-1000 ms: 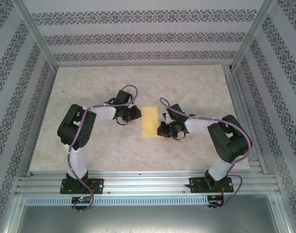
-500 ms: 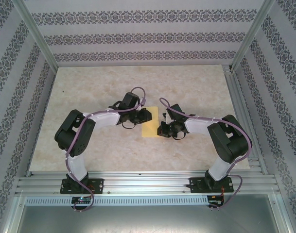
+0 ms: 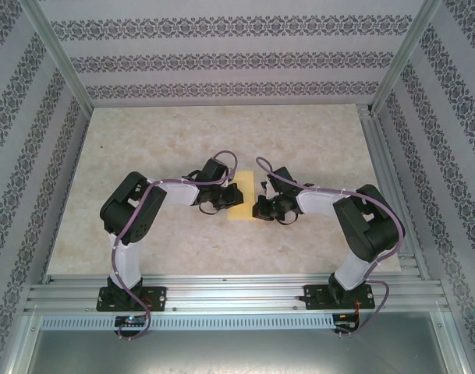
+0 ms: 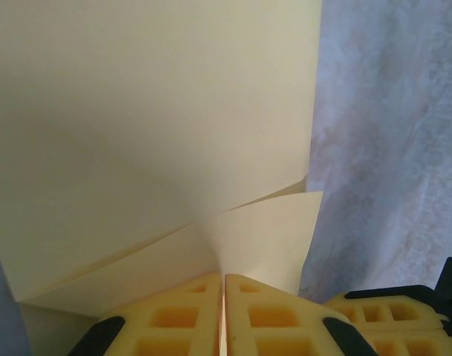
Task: Fold a paper plane with a square sheet of paper (pick it up from the middle)
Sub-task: Fold the triangle a second time at the center of the table.
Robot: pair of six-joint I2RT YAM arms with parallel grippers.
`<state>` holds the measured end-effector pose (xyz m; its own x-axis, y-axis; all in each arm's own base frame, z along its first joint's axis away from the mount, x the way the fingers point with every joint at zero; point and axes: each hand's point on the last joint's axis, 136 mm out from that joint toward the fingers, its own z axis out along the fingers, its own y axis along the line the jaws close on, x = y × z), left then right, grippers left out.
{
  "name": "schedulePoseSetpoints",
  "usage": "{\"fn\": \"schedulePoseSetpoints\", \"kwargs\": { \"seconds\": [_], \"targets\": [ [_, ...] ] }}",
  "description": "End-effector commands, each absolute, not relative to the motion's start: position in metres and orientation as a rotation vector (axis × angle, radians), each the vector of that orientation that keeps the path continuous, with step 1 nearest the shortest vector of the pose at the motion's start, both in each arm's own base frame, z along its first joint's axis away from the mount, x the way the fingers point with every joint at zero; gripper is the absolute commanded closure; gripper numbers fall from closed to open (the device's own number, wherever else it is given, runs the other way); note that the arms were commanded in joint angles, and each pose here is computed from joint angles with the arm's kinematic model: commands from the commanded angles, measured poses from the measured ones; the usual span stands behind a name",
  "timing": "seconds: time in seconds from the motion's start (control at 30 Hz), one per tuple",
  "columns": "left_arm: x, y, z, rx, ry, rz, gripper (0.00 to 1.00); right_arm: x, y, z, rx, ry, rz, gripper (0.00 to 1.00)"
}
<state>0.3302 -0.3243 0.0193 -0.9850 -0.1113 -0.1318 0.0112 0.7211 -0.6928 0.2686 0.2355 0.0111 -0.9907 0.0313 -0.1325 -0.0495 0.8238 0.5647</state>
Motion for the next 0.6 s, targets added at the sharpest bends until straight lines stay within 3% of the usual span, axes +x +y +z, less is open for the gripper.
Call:
{"fn": "schedulePoseSetpoints", "kwargs": {
  "seconds": [0.0, 0.57],
  "targets": [
    [0.324, -0.303, -0.016, -0.155, 2.859, -0.926, 0.88, 0.227, 0.202, -0.02, 0.027, 3.056, 0.714, 1.0],
    [0.323, -0.299, -0.023, -0.149, 2.883, -0.879, 0.88, 0.207, 0.187, -0.023, -0.017, 3.106, 0.649, 1.0]
  ]
}}
